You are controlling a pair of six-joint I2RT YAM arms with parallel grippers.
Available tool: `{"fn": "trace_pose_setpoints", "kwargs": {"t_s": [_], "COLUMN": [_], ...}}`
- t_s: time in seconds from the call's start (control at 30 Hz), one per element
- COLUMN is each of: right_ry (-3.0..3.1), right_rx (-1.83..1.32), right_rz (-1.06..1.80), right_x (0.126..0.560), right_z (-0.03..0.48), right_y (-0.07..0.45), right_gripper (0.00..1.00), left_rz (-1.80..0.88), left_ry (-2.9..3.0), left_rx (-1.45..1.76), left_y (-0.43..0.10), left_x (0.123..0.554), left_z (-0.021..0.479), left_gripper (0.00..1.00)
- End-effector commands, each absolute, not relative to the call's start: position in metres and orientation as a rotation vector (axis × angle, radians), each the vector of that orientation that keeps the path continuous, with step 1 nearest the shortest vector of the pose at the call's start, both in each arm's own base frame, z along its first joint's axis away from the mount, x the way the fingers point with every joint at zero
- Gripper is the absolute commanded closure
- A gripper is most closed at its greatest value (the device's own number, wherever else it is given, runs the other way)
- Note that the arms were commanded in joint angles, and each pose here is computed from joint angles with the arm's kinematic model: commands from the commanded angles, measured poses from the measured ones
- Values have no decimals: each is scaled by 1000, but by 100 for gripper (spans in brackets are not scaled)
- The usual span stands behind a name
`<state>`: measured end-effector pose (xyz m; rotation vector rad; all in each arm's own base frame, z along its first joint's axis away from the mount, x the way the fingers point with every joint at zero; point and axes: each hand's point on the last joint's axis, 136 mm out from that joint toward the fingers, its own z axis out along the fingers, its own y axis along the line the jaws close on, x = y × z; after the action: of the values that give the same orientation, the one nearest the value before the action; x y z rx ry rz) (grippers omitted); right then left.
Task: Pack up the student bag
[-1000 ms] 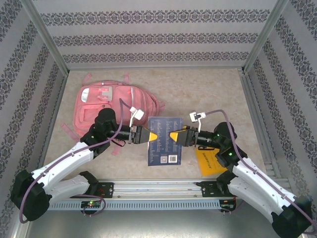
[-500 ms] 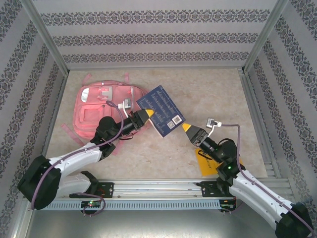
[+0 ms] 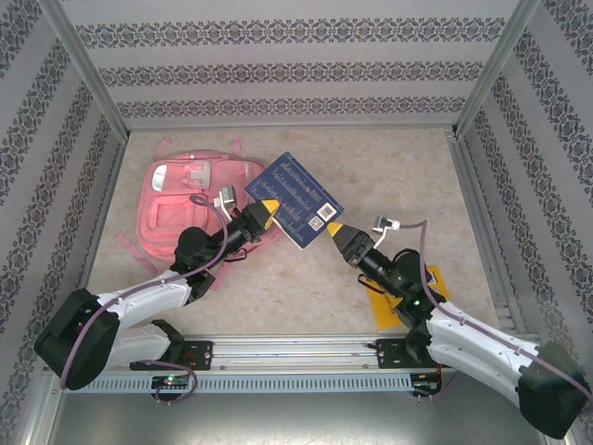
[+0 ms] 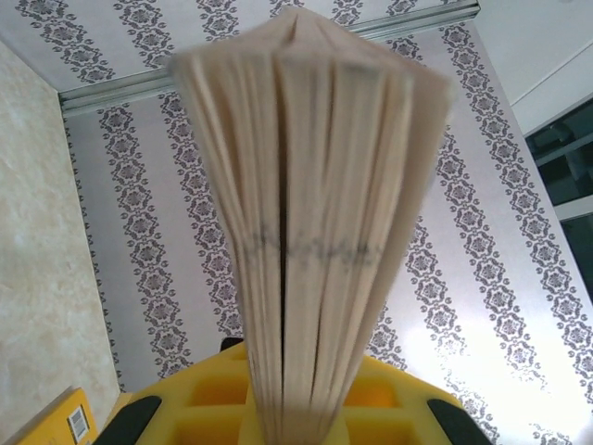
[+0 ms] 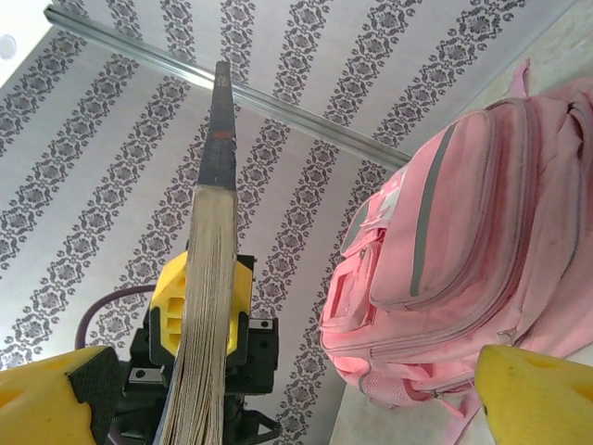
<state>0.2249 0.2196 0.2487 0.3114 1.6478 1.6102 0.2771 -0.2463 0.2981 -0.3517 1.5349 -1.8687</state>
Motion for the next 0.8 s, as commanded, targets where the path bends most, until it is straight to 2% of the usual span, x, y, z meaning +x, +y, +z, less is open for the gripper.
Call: {"fn": "trace_pose_setpoints", "kwargs": {"t_s": [0.0,0.23,0.43,0.53,0.63,0.77], "right_ry": [1506,1484,1508,1510,1530,1554], "right_rx": [234,197,235,253,271,293], "right_rz": [1677,1736,1762,1747,1735,1714], "right_x": [225,230,234,236,238,242], "right_z": [296,319,314,312,308,301], "right_y": [229,253,263,261,262,262], "right_gripper": [4,14,32,49,60,64], "left_rz": [-1913,-1877,-1852,-1845,-1845,-1843], "left_ry": [1404,1442,1469,1486,1490,1509], "left_rx": [-305,-313,-314,-317,-309,-296], "left_y": [-238,-239,-239,-241,-242,-245], "left_x": [272,273,275,276,277,277], "left_z": [327,315,307,302,300,296], "left_gripper": [100,100,100,100,100,100]}}
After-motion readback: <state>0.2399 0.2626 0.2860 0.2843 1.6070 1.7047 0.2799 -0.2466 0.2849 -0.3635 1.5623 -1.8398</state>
